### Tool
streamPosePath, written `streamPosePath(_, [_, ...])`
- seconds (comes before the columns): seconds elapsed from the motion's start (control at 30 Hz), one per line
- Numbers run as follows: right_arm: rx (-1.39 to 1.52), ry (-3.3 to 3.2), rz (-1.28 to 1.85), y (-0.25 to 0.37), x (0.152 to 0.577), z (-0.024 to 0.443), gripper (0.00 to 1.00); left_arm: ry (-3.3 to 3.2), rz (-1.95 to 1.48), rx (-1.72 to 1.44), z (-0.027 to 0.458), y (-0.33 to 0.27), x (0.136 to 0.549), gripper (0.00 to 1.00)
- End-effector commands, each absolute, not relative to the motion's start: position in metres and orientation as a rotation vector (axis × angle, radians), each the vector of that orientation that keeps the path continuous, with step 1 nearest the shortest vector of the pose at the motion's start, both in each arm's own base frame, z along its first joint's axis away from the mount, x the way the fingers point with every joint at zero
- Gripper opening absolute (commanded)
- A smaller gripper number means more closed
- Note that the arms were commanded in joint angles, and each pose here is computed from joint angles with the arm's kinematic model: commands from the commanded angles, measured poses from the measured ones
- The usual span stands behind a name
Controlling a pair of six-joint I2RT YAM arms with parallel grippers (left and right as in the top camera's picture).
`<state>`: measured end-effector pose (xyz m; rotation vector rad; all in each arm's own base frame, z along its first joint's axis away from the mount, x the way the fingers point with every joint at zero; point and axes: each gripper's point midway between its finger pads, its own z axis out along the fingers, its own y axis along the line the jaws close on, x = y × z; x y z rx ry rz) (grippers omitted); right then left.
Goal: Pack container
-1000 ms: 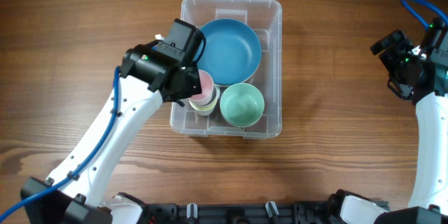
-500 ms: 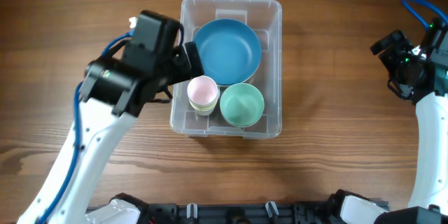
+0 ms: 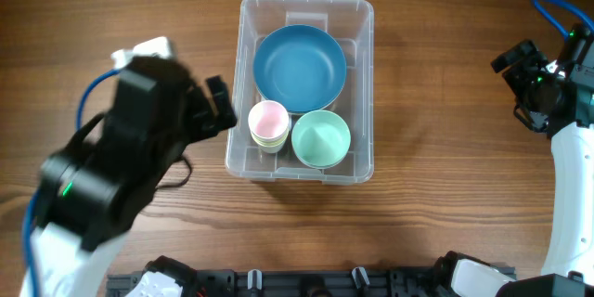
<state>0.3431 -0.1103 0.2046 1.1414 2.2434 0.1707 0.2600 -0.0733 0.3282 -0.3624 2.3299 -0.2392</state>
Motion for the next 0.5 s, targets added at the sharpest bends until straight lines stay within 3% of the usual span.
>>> streamPosePath(0.0, [1.15, 2.235, 0.162, -0.112, 0.344, 0.205, 1.0, 2.175, -0.19, -0.408, 0.361, -0.045, 0.244, 1.0])
streamPosePath(0.17, [1.15, 2.235, 0.162, -0.112, 0.344, 0.205, 1.0, 2.053, -0.156, -0.521, 0.361, -0.014, 0.237, 1.0])
streamPosePath(0.47, [1.15, 2.235, 0.162, -0.112, 0.344, 0.205, 1.0, 1.921, -0.223, -0.632, 0.277, 0.008, 0.246, 1.0])
